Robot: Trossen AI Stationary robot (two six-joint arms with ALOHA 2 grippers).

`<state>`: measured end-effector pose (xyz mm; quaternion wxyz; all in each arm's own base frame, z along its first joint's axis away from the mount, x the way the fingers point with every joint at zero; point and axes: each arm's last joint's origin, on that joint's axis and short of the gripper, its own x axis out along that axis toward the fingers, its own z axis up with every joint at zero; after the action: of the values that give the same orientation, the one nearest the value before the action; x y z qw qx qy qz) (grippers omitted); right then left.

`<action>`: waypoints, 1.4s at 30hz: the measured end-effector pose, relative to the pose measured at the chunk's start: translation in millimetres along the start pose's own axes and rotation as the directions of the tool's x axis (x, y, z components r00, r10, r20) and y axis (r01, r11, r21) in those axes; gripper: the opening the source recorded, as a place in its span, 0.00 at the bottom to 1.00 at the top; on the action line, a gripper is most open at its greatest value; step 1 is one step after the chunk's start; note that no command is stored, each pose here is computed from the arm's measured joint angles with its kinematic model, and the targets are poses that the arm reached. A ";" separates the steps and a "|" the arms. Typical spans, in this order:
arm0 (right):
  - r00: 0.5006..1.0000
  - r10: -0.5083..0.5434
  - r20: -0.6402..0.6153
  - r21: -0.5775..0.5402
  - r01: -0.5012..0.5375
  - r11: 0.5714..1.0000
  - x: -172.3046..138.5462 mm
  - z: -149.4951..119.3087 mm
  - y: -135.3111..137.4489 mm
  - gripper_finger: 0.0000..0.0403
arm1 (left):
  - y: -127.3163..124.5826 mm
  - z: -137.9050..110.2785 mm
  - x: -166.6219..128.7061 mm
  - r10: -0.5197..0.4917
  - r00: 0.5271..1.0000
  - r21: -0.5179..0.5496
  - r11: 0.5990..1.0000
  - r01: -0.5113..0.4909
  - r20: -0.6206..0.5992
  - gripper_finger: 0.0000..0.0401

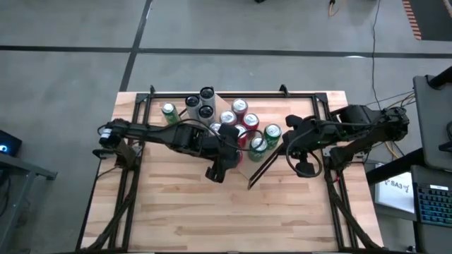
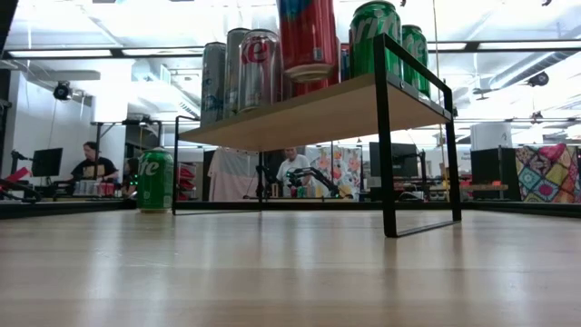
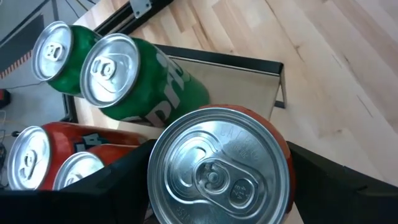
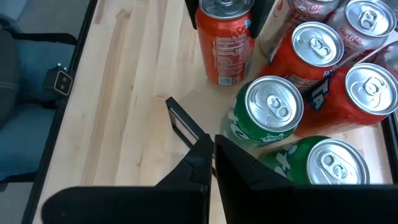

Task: Place canned beverage on shelf
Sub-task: Put the orange soda can on the shelf aligned with the other orange soda can

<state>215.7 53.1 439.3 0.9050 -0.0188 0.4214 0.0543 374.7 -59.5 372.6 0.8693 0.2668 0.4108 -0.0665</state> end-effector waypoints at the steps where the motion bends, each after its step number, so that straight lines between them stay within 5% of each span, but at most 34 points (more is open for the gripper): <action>1: 1.000 0.000 0.000 0.000 0.000 1.000 0.0 0.0 0.0 0.02 | 1.2 -0.6 0.3 0.002 1.000 -0.002 1.000 -0.002 -0.001 0.73; 42: 1.000 0.000 0.000 0.027 0.000 1.000 0.0 0.0 0.0 0.02 | 10.6 -8.0 19.0 -0.013 0.999 -0.091 0.996 0.009 -0.034 0.80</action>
<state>215.6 53.1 439.3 0.9051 -0.0068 0.4223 0.0487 385.3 -44.5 358.5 0.8728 0.2260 0.4298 -0.0480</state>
